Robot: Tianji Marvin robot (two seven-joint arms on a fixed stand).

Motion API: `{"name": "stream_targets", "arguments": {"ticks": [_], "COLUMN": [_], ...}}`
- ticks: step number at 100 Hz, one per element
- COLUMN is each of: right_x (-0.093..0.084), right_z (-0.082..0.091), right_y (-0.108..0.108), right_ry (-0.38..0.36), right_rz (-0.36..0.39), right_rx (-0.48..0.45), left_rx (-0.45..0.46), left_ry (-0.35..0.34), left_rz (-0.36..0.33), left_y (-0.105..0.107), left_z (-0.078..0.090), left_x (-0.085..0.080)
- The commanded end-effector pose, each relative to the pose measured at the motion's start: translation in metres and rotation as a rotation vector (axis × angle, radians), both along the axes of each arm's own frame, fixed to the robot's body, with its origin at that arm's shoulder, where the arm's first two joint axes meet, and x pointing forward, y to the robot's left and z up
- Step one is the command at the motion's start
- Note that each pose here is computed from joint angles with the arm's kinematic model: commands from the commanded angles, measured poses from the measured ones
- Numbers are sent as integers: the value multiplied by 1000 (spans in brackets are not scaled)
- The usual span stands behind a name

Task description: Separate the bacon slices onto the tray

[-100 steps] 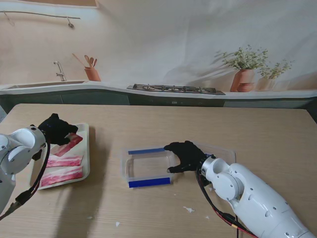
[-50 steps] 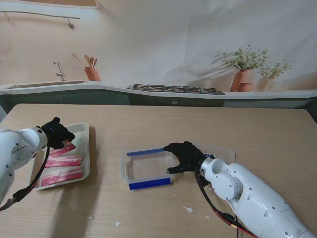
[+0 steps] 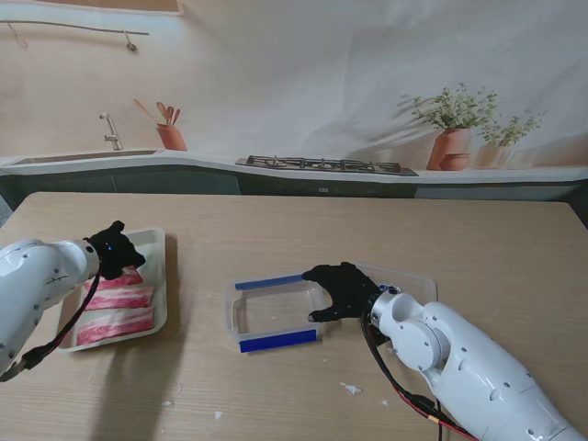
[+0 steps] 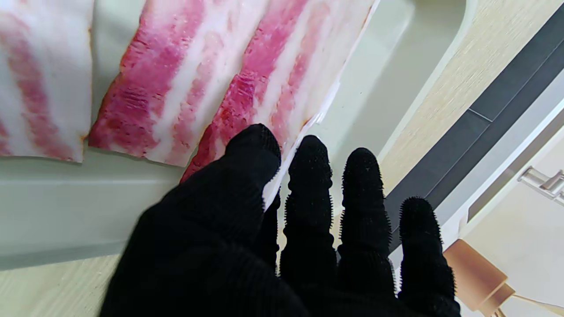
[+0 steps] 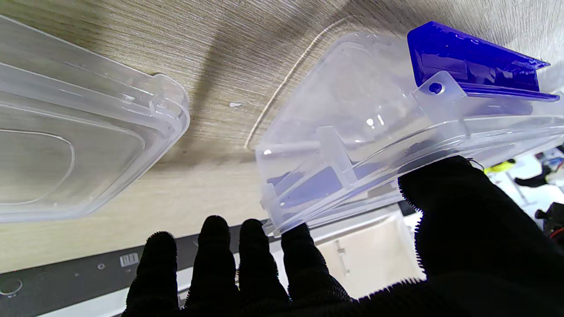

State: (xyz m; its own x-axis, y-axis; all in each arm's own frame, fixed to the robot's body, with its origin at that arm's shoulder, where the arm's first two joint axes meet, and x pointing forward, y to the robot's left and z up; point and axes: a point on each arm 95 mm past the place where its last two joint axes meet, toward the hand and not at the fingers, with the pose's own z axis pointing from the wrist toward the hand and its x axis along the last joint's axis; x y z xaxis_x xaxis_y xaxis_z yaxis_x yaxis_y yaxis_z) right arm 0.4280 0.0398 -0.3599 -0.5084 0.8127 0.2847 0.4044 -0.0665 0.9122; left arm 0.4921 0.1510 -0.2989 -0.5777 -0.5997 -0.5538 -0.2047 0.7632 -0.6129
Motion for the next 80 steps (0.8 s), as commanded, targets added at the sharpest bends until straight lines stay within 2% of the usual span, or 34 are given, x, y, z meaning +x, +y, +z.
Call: {"name": "stream_targets", "arguments": {"ticks": [1, 15, 26, 44, 80], "right_x": [-5, -5, -5, -5, -5], "right_z": [-7, -7, -7, -7, -7], "right_y": [3, 3, 4, 3, 3], "right_ry": [29, 29, 31, 30, 27], "right_rz": [7, 7, 5, 2, 3], "right_rx": [-8, -8, -7, -5, -3], "left_rx": [16, 38, 85, 92, 117], "left_ry": [2, -2, -33, -97, -172], "left_rz": [1, -25, -81, -91, -120], "left_y": [1, -2, -3, -3, -4], "left_z": [1, -3, -6, -12, -14], "left_x": [3, 7, 9, 10, 7]}}
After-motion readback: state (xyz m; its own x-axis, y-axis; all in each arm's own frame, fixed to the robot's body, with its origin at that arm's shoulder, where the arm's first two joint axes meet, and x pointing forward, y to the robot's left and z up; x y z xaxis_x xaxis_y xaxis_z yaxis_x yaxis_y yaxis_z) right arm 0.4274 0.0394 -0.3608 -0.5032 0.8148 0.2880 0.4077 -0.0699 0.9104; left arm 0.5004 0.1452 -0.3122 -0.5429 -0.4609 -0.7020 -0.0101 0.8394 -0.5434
